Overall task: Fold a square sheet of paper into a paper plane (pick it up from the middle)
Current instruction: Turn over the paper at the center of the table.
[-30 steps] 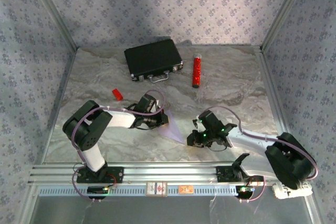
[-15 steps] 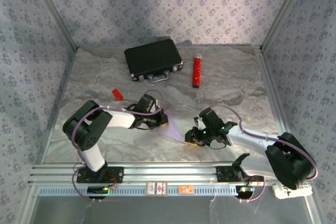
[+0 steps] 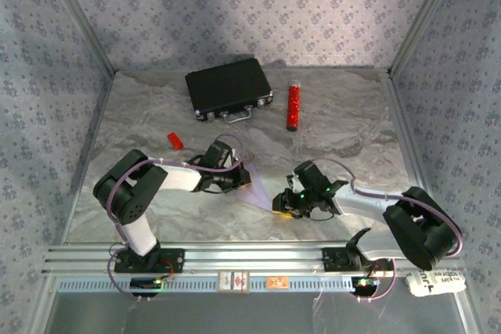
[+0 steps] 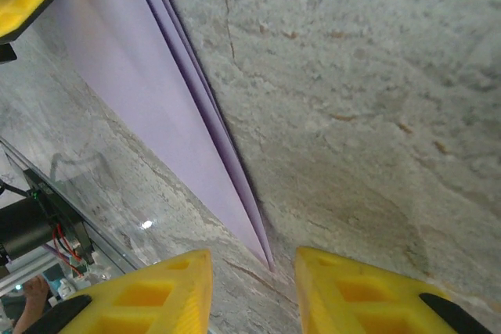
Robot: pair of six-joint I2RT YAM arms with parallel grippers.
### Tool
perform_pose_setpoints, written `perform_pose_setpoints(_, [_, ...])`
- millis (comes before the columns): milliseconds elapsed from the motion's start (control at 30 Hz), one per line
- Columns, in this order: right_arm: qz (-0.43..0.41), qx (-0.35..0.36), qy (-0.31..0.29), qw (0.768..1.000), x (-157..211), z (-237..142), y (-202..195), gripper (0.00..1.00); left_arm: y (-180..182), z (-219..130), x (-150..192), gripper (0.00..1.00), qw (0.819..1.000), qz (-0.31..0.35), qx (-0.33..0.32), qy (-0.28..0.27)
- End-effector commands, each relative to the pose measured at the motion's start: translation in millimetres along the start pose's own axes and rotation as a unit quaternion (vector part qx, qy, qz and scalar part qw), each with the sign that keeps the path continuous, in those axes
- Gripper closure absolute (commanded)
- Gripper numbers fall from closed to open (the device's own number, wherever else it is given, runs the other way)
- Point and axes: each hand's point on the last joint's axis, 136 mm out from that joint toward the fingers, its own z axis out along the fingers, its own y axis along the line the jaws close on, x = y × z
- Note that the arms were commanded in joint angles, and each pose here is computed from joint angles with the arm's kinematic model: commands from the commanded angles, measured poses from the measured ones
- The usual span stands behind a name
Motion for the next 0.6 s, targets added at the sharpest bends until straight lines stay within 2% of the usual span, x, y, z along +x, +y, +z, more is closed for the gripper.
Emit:
perform_pose_setpoints(0, [0.002, -0.017, 0.000, 1.000, -2.9, 2.9, 7.0, 0.68, 18.6, 2.4, 4.6, 0.96, 1.000, -0.017, -0.024, 0.004])
perform_pose_setpoints(567, [-0.011, -0.050, -0.011, 0.999, -18.6, 7.7, 23.0, 0.70, 17.2, 1.7, 4.2, 0.96, 1.000, -0.018, -0.020, 0.003])
